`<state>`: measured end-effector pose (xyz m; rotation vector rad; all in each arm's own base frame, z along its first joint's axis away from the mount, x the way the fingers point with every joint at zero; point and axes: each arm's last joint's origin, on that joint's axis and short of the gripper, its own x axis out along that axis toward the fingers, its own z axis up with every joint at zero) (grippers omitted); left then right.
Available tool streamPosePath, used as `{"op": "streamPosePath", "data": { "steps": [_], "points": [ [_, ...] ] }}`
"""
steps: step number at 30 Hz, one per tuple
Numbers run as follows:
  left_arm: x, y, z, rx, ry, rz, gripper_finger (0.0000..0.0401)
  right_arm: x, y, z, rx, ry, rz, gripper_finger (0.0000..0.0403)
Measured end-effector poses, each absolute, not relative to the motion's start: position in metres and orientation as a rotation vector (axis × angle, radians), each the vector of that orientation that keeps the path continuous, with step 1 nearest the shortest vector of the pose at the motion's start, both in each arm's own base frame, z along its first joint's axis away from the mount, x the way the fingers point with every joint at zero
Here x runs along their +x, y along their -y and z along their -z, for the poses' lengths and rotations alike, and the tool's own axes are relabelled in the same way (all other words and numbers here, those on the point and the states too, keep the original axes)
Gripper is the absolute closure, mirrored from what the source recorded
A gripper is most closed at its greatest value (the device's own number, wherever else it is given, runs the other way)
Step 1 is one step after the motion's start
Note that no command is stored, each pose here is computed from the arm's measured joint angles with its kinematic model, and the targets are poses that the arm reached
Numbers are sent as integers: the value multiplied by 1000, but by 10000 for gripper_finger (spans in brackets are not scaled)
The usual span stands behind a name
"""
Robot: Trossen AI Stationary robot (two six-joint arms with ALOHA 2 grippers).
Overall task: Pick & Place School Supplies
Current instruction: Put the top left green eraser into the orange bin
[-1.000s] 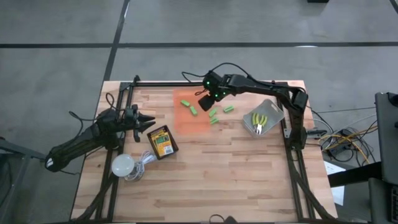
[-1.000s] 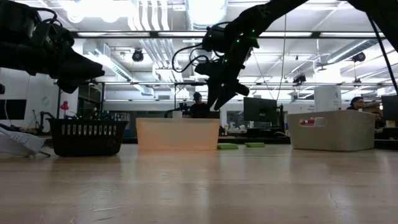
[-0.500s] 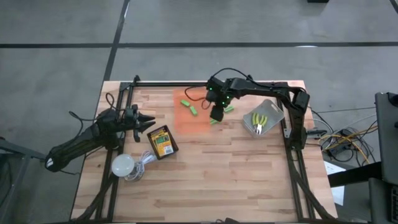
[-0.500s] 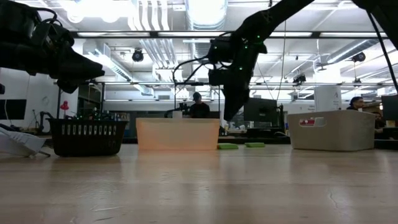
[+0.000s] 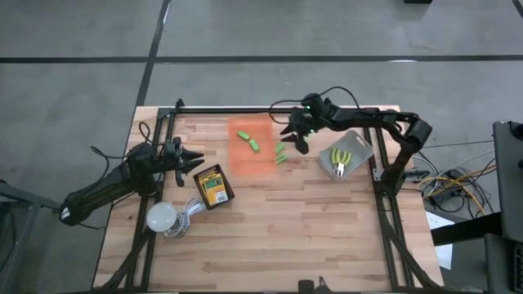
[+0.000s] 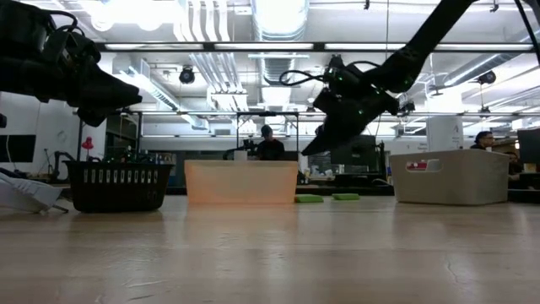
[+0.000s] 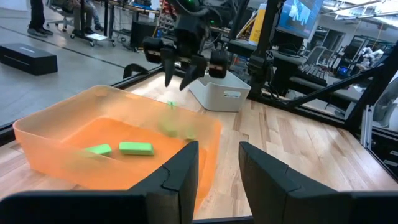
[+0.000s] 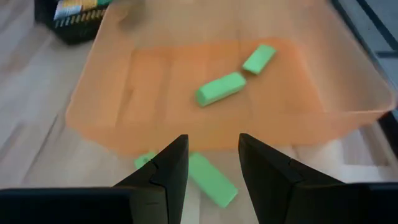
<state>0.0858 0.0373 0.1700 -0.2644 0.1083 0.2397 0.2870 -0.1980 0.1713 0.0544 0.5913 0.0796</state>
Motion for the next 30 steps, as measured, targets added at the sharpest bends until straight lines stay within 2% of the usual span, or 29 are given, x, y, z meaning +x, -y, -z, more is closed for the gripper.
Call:
{"op": "streamPosePath", "data": {
  "steps": [10,30],
  "points": [
    [86,-37,-170,-264,-108,-239,282,288,199,-156,-175,-665,-223,231],
    [86,-37,-170,-264,-108,-239,282,325,231,-134,-104,-853,-389,217]
  ]
}}
